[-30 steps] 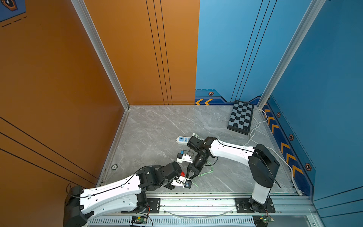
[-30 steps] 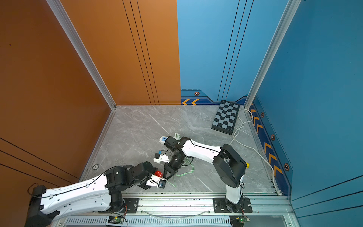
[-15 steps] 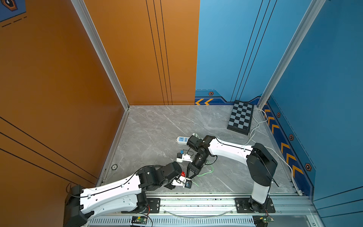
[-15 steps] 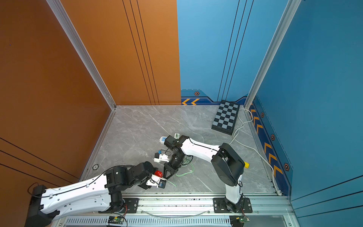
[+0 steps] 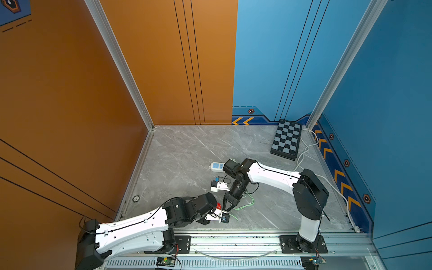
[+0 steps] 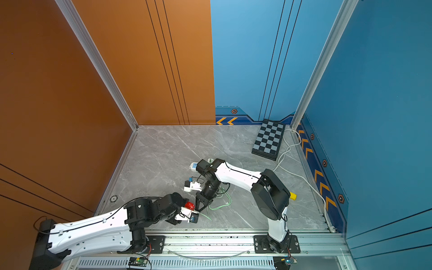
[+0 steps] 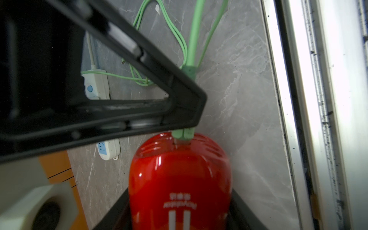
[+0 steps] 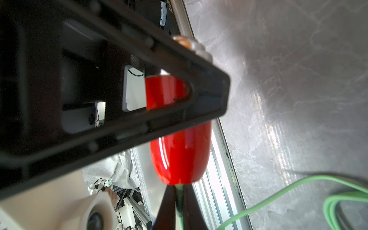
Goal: Charge the electric shaver
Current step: Insert the charging cable into the electric shaver.
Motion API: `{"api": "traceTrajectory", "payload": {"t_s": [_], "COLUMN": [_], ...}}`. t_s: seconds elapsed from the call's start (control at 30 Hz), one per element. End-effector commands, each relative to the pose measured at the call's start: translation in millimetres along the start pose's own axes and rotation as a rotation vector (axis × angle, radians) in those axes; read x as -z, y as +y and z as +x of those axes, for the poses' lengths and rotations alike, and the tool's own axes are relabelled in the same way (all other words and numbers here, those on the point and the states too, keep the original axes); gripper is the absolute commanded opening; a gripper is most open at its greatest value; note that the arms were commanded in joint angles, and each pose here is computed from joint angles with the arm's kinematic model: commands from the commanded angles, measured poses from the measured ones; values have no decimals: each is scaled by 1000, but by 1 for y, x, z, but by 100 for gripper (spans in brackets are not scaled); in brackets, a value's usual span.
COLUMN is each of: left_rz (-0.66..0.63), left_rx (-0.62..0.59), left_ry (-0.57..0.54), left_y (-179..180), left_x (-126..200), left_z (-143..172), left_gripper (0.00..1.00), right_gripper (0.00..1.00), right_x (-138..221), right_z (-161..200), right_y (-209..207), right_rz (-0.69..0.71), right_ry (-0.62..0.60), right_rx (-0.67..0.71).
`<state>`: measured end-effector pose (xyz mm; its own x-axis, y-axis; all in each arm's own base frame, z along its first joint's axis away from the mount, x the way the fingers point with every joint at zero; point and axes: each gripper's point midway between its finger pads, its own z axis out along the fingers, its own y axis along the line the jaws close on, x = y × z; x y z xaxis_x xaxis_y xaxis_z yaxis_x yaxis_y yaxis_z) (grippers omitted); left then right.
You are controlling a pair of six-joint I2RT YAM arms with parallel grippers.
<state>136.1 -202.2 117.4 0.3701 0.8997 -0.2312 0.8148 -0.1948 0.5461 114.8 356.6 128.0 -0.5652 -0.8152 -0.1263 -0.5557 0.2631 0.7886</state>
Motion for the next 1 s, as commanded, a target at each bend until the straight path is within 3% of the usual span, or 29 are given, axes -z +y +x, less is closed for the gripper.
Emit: {"api": "traceTrajectory", "payload": {"t_s": [0.0, 0.97], "left_rz": [-37, -61], "left_rx": [27, 102], "left_ry": [-259, -409], "left_y": [20, 25], "left_x": [21, 25], "left_z": [-62, -96], "left_gripper": [0, 0], "right_gripper": [0, 0], "right_x": [11, 16], "right_z": [-37, -54], "right_y": [-14, -17], "right_rz": [69, 83], "right_ry": [-105, -143], "right_rx": [127, 222]}}
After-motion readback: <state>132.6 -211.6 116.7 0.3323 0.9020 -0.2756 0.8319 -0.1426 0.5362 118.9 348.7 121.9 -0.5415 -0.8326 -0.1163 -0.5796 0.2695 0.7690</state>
